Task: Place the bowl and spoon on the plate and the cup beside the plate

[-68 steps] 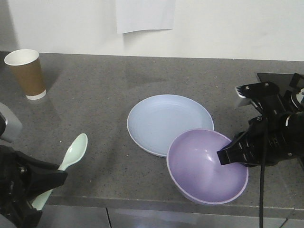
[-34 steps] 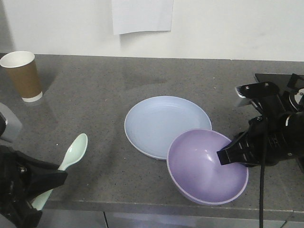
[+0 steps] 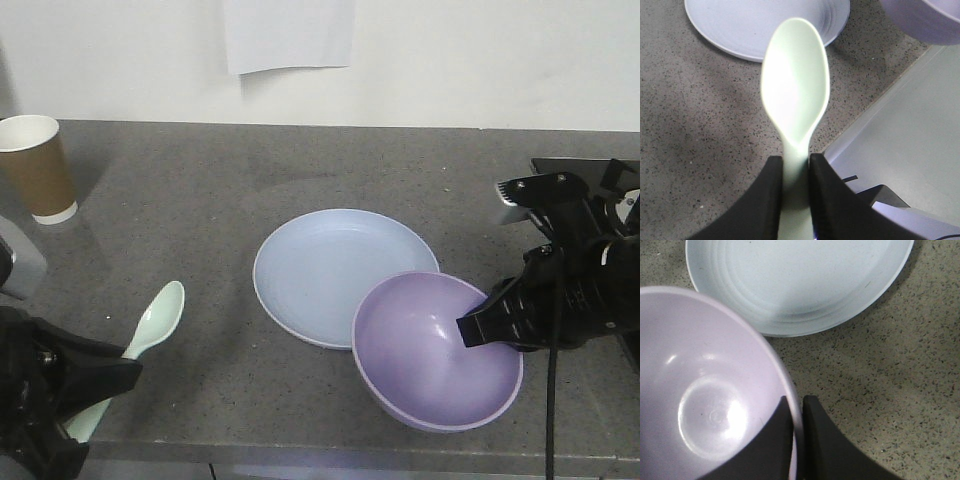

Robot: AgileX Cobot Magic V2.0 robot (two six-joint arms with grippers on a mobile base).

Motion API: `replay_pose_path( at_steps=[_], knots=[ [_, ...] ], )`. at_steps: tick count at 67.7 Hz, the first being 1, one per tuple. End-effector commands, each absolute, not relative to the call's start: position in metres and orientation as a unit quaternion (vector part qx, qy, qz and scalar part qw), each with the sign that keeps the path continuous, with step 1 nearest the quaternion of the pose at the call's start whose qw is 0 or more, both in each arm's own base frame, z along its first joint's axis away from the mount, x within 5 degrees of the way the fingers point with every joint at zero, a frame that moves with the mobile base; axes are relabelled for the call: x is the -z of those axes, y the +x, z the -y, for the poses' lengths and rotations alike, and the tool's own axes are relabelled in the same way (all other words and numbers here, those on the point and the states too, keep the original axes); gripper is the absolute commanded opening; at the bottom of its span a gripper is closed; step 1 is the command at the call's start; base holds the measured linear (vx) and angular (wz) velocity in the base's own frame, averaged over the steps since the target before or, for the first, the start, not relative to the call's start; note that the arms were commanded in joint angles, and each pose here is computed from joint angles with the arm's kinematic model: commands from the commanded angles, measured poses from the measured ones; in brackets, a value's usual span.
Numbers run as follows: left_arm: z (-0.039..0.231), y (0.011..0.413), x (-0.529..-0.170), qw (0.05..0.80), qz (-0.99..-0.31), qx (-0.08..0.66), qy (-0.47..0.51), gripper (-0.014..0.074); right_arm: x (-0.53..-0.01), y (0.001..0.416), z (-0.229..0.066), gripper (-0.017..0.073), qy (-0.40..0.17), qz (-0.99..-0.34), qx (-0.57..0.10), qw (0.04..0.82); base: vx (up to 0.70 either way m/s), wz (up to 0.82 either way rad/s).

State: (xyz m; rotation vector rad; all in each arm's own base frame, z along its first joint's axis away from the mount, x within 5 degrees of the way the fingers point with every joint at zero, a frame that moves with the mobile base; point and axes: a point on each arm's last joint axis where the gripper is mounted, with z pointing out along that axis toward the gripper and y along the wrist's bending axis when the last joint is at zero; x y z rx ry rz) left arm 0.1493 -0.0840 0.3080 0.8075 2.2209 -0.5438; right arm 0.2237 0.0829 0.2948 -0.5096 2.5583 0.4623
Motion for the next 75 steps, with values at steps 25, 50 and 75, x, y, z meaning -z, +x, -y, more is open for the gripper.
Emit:
replay_pose_path(
  at_steps=[25, 50, 75],
  knots=[
    [0.0862, 0.1507, -0.3214, 0.385, -0.845, 0.224, 0.298, 0.002, -0.3114, 0.224, -0.0832, -0.0003, -0.179, -0.924, -0.178, 0.286, 0.04, -0.02],
    [0.0862, 0.1507, -0.3214, 0.385, -0.845, 0.224, 0.298, 0.002, -0.3114, 0.224, -0.0832, -0.0003, -0.179, -0.924, -0.178, 0.286, 0.04, -0.02],
    [0.0862, 0.1507, -0.3214, 0.385, -0.845, 0.224, 0.298, 0.002, -0.3114, 0.224, -0.0832, -0.0003, -0.179, -0.924, -0.178, 0.286, 0.04, -0.02]
  ],
)
